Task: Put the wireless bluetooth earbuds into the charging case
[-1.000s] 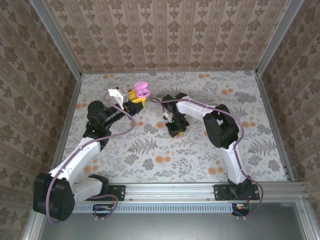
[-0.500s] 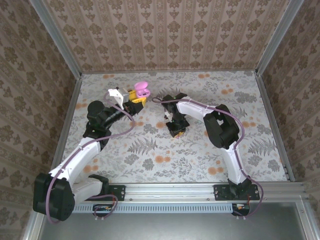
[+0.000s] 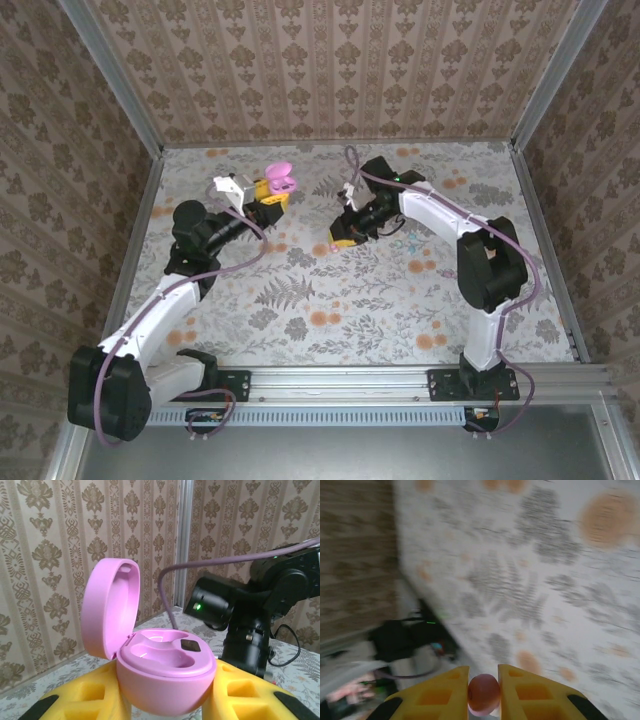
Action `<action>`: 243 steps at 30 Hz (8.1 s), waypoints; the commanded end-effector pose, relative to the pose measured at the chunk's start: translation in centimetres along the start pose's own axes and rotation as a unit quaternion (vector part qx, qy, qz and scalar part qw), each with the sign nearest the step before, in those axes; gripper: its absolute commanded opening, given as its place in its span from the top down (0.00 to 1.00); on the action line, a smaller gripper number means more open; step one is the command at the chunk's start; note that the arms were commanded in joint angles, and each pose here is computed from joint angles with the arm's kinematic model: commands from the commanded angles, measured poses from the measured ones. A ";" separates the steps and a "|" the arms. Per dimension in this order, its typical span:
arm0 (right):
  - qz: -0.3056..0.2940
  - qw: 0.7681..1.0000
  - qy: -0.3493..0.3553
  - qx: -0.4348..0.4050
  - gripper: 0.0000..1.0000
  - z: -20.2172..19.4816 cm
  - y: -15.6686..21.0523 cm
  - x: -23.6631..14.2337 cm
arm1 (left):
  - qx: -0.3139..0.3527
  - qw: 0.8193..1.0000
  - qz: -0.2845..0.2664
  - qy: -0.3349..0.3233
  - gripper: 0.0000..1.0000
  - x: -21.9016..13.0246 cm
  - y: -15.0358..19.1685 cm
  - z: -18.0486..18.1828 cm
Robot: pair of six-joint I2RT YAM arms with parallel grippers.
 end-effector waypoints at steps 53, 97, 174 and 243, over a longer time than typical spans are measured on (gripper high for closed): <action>-0.164 0.926 -0.137 -0.311 0.78 17.3 2.0 -11.4 | 0.013 0.982 -0.067 0.178 0.73 4.0 -2.3 -3.4; -0.187 0.938 -0.066 -0.283 0.68 15.8 0.7 -9.9 | 0.013 0.982 -0.070 0.173 0.72 4.3 -2.7 -3.6; -0.201 0.875 0.358 0.256 0.53 -25.1 5.3 -15.2 | 0.030 0.983 -0.046 0.175 0.73 4.7 -1.8 -5.3; -0.184 0.888 0.301 0.296 0.71 -25.6 8.3 -14.1 | 0.037 0.983 -0.043 0.176 0.73 4.8 -2.2 -5.1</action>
Point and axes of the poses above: each hand's point on the last joint's axis, 136 mm out from that joint toward the fingers, its own x axis out along the fingers, its own z axis along the line the jaws close on, y = z × x, the point moved 5 cm from there along -x, back along the fingers, and after that the axes turned 10 degrees about x, right-handed, at the moved point
